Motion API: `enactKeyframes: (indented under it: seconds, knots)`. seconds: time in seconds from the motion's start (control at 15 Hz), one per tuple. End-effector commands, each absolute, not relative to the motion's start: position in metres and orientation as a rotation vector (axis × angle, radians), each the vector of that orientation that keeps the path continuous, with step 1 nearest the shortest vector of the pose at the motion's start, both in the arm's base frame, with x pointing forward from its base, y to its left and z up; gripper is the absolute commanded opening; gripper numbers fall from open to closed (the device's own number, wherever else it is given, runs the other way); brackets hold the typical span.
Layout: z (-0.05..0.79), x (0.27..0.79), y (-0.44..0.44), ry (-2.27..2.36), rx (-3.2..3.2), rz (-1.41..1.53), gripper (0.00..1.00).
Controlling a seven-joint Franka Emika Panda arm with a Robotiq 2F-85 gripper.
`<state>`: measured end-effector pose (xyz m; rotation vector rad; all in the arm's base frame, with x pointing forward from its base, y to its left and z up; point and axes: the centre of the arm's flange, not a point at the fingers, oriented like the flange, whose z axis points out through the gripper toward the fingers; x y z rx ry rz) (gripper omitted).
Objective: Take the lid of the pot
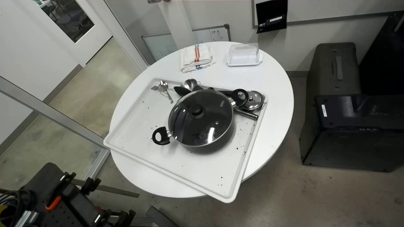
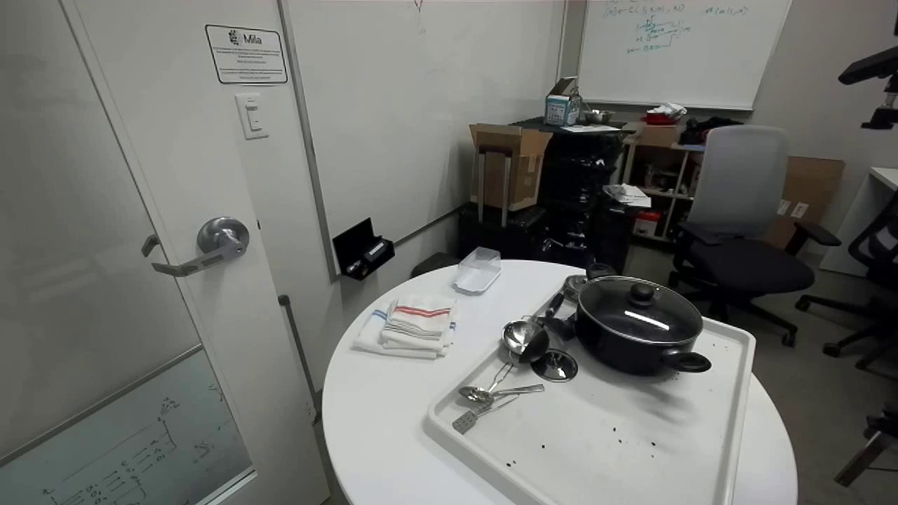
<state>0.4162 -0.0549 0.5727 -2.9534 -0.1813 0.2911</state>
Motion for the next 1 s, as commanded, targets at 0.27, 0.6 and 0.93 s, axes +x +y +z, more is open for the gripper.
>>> enactKeyframes:
  seconds: [0.27,0.6,0.93]
  knots:
    - [0.573,0.416,-0.055,-0.181,-2.953,0.291,1.00]
    - [0.571,0.419,-0.053,-0.172,-2.959,0.285,1.00]
    - [0.557,0.440,-0.044,-0.115,-2.989,0.232,1.00]
